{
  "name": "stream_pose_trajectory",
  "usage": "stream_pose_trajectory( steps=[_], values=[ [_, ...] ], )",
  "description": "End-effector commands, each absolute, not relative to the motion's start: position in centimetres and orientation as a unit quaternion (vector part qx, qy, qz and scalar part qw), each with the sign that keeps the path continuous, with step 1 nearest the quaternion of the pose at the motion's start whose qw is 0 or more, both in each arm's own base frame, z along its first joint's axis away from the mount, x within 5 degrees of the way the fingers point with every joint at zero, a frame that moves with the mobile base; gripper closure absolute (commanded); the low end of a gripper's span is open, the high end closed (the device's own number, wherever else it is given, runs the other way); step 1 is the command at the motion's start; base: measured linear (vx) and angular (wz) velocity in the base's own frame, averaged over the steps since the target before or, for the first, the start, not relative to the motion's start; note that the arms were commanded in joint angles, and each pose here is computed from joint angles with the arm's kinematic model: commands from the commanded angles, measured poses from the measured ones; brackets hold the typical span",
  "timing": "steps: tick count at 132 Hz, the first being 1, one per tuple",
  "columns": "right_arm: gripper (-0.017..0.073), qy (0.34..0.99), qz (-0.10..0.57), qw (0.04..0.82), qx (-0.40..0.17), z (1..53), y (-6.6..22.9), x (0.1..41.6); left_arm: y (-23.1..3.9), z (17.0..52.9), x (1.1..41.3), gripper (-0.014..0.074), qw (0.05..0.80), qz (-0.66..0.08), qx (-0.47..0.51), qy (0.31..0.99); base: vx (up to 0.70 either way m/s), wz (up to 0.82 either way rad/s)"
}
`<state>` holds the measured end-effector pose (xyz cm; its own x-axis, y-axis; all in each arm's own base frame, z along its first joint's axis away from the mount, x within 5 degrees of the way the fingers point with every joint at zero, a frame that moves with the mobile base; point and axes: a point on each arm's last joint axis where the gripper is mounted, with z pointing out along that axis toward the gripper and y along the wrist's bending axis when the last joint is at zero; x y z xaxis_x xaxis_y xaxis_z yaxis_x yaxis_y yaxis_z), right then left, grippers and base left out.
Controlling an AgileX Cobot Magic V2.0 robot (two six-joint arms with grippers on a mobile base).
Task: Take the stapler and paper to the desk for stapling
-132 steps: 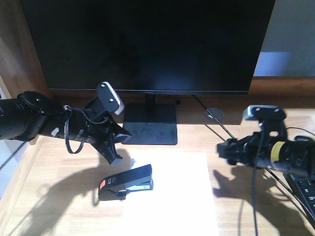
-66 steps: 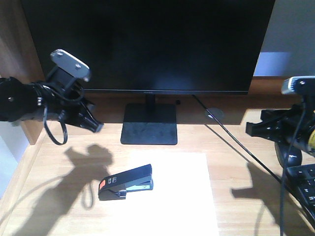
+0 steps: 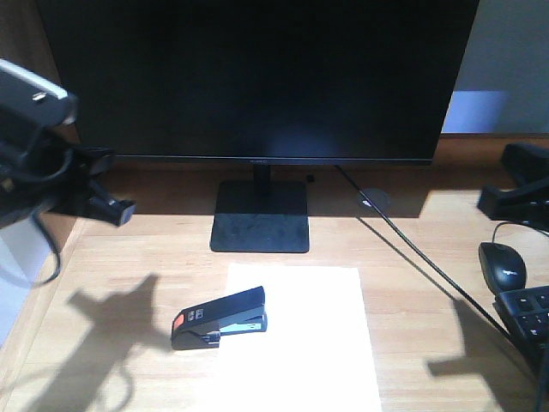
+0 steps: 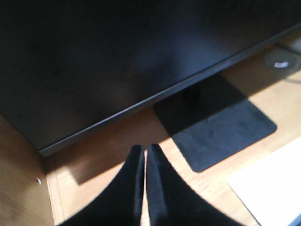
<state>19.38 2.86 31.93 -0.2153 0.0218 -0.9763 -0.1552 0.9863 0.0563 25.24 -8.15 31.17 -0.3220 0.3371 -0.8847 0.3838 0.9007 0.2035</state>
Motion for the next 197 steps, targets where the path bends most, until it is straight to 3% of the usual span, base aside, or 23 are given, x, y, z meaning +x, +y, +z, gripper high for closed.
stream_pose_trajectory(
  steps=[1, 34, 62, 98, 197],
  values=[
    [0.0568, 0.756, 0.056, 0.650, -0.055, 33.0, 2.6, 18.0, -7.6, 33.5, 23.2, 0.0600, 0.621, -0.033, 0.205, 0.756, 0.00, 0.00],
    [0.0566, 0.749, 0.039, 0.657, -0.075, 29.3, 2.0, 13.1, -5.8, 32.8, 17.6, 0.0600, 0.662, -0.036, 0.197, 0.723, 0.00, 0.00],
    [0.0566, 0.704, 0.042, 0.705, -0.071, 28.6, 1.5, 9.3, -4.3, 31.3, 13.2, 0.0600, 0.684, -0.037, 0.191, 0.703, 0.00, 0.00],
    [0.0566, 0.673, 0.044, 0.736, -0.068, 28.5, 1.2, 7.5, -2.9, 29.5, 8.8, 0.0600, 0.714, -0.037, 0.182, 0.675, 0.00, 0.00],
    [0.0566, 0.673, 0.044, 0.735, -0.068, 28.5, 1.2, 7.5, -2.6, 29.5, 8.1, 0.0600, 0.725, -0.038, 0.179, 0.664, 0.00, 0.00]
  ],
)
